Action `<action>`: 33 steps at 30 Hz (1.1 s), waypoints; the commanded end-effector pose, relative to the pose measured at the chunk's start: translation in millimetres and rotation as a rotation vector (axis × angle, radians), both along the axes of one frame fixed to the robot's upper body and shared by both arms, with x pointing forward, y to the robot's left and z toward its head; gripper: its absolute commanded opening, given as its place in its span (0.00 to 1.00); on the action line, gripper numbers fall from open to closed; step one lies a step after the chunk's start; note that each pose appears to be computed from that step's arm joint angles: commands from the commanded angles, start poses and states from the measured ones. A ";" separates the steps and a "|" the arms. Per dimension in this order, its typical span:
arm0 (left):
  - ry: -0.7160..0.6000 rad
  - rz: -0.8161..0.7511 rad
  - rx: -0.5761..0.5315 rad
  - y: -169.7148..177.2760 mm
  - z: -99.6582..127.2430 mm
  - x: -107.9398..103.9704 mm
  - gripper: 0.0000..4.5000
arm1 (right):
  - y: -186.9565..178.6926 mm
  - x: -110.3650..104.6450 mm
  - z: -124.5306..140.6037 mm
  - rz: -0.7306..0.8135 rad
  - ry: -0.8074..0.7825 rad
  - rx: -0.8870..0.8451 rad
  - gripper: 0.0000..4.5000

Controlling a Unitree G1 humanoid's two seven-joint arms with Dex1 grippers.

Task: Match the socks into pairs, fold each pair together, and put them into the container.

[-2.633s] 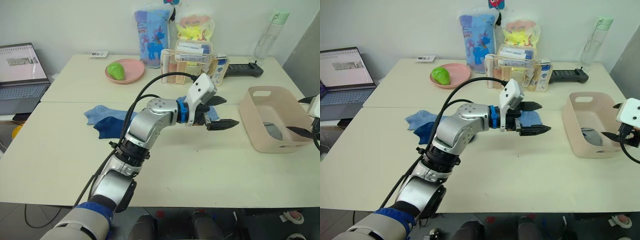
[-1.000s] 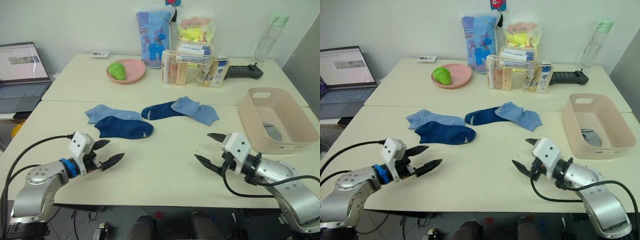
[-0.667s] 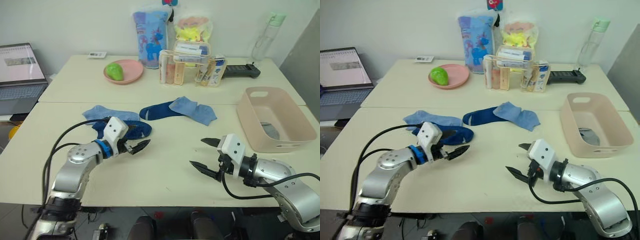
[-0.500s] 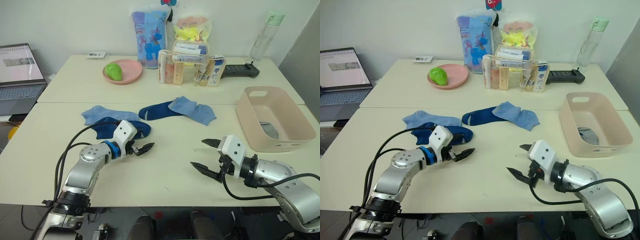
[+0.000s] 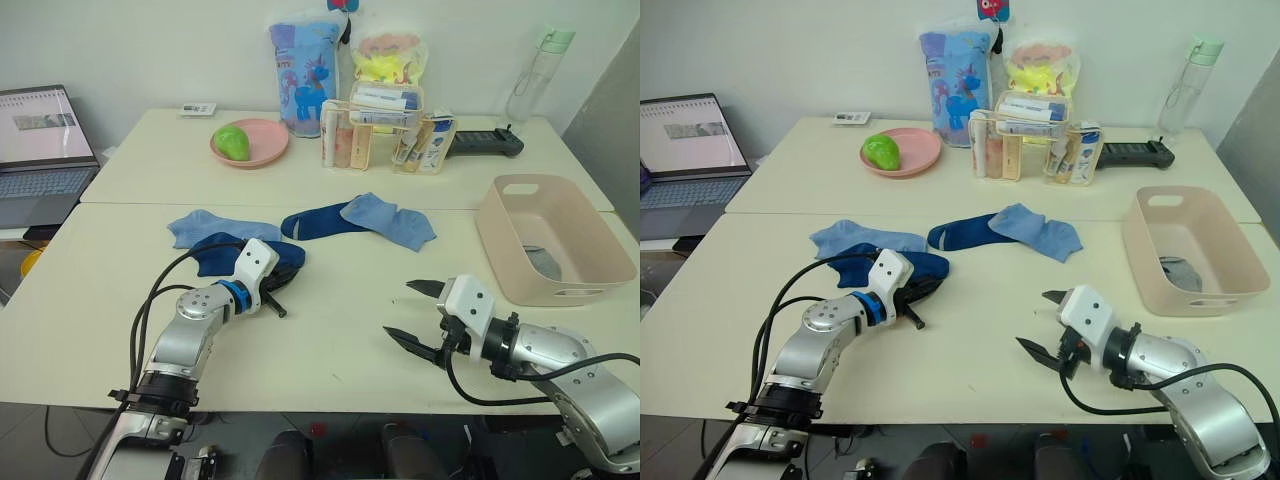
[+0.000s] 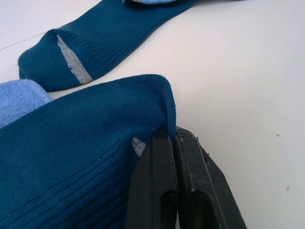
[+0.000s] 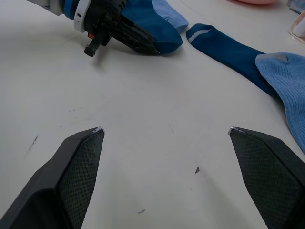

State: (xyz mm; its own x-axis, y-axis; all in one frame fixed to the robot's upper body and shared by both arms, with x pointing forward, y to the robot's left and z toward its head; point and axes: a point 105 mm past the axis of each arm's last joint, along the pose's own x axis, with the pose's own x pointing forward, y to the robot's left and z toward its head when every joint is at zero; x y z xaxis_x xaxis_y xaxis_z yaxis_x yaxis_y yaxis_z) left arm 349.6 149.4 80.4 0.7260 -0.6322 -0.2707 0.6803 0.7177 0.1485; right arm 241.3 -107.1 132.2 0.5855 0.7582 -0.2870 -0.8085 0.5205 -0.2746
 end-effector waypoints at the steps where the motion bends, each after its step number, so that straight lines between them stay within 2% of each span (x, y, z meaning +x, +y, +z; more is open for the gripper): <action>1: -0.017 -0.128 -0.063 -26.0 25.7 -20.8 0.00 | -1.6 -2.9 10.4 -0.001 -0.056 -0.008 1.00; 3: 0.035 -0.197 -0.114 -46.5 28.2 -36.8 0.00 | -5.5 -1.7 10.4 -0.018 -0.058 -0.016 1.00; 5: 0.063 -0.222 -0.148 -64.4 30.0 -42.3 0.00 | -10.8 -1.0 10.0 -0.036 -0.058 -0.029 1.00; 7: 0.078 -0.244 -0.186 -86.4 33.2 -42.2 0.00 | -20.1 -0.9 9.2 -0.062 -0.057 -0.061 1.00; 11: 0.128 -0.249 -0.205 -132.3 22.3 -32.9 0.00 | -41.0 -3.4 9.8 -0.129 -0.048 -0.096 1.00; 17: 0.153 -0.278 -0.183 -157.0 8.7 -27.1 0.00 | -39.4 -8.4 7.4 -0.132 -0.047 -0.103 1.00; 20: 0.131 -0.298 -0.204 -155.4 21.2 -28.5 0.14 | -36.5 -10.5 7.6 -0.130 -0.045 -0.094 1.00; 23: 0.108 -0.304 -0.226 -149.3 33.3 -29.6 0.35 | -35.9 -10.7 7.6 -0.129 -0.044 -0.093 1.00; 25: 0.124 -0.350 -0.305 -134.6 54.3 -40.7 0.49 | -34.8 -9.3 8.6 -0.118 -0.050 -0.095 1.00; 28: 0.152 -0.418 -0.356 -104.7 70.3 -57.2 0.70 | -30.1 -6.0 11.4 -0.081 -0.068 -0.103 1.00; 31: 0.152 -0.343 -0.358 -63.3 71.1 -52.7 0.92 | -19.8 -5.5 13.2 -0.025 -0.066 -0.092 1.00; 32: 0.118 -0.284 -0.330 -50.9 70.1 -46.6 0.98 | -16.8 -5.2 14.0 -0.011 -0.064 -0.087 1.00; 33: 0.100 -0.233 -0.309 -40.4 68.5 -41.5 0.99 | -14.8 -4.2 14.8 -0.002 -0.064 -0.083 1.00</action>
